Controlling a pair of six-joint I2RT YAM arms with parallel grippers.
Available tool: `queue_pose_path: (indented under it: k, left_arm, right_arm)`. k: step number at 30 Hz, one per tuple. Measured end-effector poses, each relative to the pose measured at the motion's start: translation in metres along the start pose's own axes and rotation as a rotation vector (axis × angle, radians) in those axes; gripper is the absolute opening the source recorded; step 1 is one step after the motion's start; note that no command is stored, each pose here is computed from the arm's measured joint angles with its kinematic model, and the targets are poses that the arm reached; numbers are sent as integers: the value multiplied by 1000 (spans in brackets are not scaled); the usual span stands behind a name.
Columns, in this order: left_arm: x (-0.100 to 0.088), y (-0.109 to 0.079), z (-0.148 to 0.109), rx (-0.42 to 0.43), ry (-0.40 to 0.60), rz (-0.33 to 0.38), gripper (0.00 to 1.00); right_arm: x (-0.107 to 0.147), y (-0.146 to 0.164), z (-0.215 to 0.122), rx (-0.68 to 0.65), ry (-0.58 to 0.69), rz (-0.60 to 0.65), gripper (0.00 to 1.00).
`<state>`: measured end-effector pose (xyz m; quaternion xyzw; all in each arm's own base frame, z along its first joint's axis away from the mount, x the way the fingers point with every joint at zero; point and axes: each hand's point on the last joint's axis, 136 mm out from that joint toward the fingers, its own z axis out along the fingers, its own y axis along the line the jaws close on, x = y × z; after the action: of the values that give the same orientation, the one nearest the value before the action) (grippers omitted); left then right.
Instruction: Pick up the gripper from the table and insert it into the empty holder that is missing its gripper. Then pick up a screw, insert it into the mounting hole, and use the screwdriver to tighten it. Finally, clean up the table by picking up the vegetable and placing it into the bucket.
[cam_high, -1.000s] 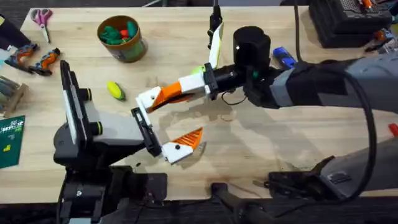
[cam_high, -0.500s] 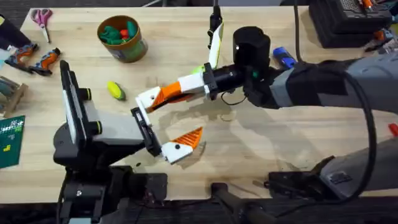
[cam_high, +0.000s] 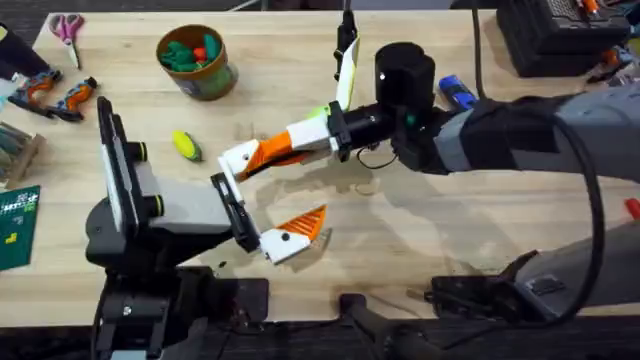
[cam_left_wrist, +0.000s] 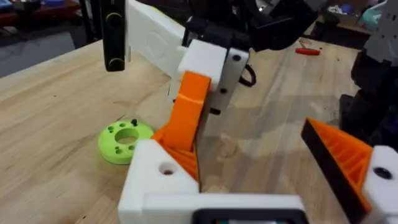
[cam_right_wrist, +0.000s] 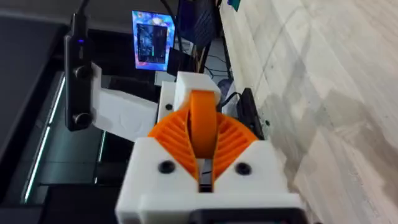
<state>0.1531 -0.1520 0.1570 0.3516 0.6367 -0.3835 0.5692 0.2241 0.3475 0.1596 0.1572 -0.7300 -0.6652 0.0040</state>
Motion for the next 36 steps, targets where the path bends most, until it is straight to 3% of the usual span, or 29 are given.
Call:
queue_pose_path:
  k: [3, 7, 9, 10, 19, 27, 33, 36]
  left_arm:
    - [0, -4, 0, 19, -1, 14, 986]
    - [-1, -7, 0, 38, -3, 38, 986]
    - [0, -12, 0, 66, -3, 40, 986]
    - [0, -14, 0, 76, -2, 42, 986]
    - [0, -19, 0, 106, -2, 44, 985]
    - [0, -21, 0, 116, -2, 44, 985]
    - [0, -22, 0, 120, -2, 43, 985]
    - [0, -22, 0, 120, -2, 43, 985]
  right_arm:
    - [-1, -1, 0, -4, 0, -7, 276]
    - [-3, -11, -4, -5, 2, 9, 665]
    - [-6, -14, -8, -2, -10, 16, 926]
    - [-9, -15, -11, 0, -21, 16, 972]
    - [-42, -42, -63, 70, -168, 14, 990]
    - [-57, -100, -146, 291, -303, 192, 992]
    - [-71, -96, -176, 534, -243, 134, 992]
    - [-74, -85, -178, 642, -180, 38, 992]
